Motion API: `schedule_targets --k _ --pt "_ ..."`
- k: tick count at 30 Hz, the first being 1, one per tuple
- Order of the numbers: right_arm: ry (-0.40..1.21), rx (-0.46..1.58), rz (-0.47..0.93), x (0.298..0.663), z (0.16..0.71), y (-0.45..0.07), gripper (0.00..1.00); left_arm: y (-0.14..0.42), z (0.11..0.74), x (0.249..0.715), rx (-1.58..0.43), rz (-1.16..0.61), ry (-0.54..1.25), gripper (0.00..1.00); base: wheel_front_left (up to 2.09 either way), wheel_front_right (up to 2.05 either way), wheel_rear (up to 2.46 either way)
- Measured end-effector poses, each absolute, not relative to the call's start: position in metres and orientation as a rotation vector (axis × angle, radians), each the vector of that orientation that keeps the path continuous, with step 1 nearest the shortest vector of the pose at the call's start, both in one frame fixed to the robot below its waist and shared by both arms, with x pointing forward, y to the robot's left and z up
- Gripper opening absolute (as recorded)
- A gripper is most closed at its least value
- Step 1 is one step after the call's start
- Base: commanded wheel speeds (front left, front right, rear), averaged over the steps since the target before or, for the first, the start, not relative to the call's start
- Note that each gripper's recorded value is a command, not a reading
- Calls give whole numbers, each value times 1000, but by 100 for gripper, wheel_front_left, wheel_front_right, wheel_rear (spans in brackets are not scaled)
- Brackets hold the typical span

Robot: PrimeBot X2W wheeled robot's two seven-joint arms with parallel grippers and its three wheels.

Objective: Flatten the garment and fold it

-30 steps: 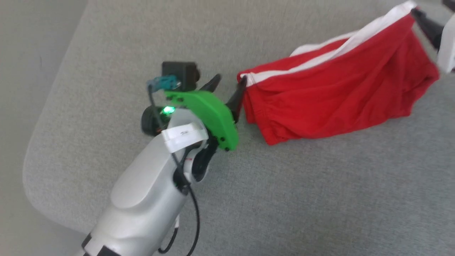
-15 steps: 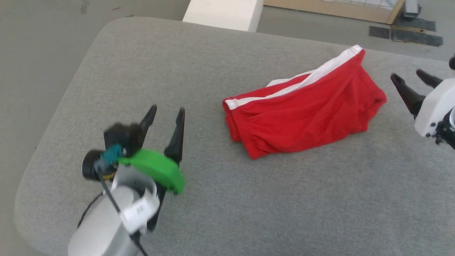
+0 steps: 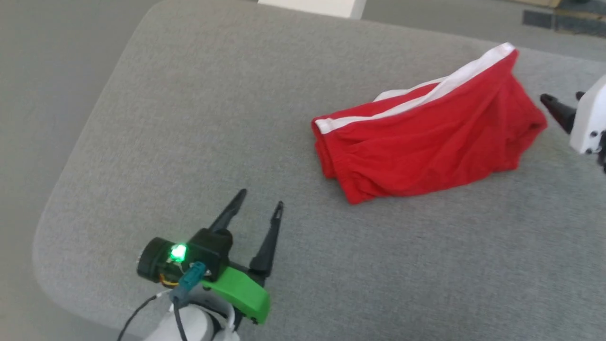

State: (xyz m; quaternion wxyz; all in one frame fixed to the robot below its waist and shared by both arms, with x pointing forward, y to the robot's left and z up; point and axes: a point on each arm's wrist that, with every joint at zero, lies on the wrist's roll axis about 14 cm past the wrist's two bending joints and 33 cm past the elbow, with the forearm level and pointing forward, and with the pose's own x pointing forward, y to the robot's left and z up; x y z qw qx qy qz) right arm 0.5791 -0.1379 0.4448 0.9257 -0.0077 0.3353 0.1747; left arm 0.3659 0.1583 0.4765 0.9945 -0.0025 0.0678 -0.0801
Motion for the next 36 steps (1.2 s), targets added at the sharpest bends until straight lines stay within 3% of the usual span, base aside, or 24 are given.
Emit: schedule_targets --k 12,23,24,36 --pt "944 -90 363 588 381 -120 100 154 460 368 -68 -102 176 100 0 0 0" --pt "1015 -112 404 593 357 -102 100 162 448 371 -69 -57 201 100 0 0 0" --pt "1021 -116 410 592 356 -101 0 163 447 371 -69 -55 204 100 0 0 0" --pt "986 -71 422 570 372 -103 0 162 457 370 -72 -62 172 100 0 0 0"
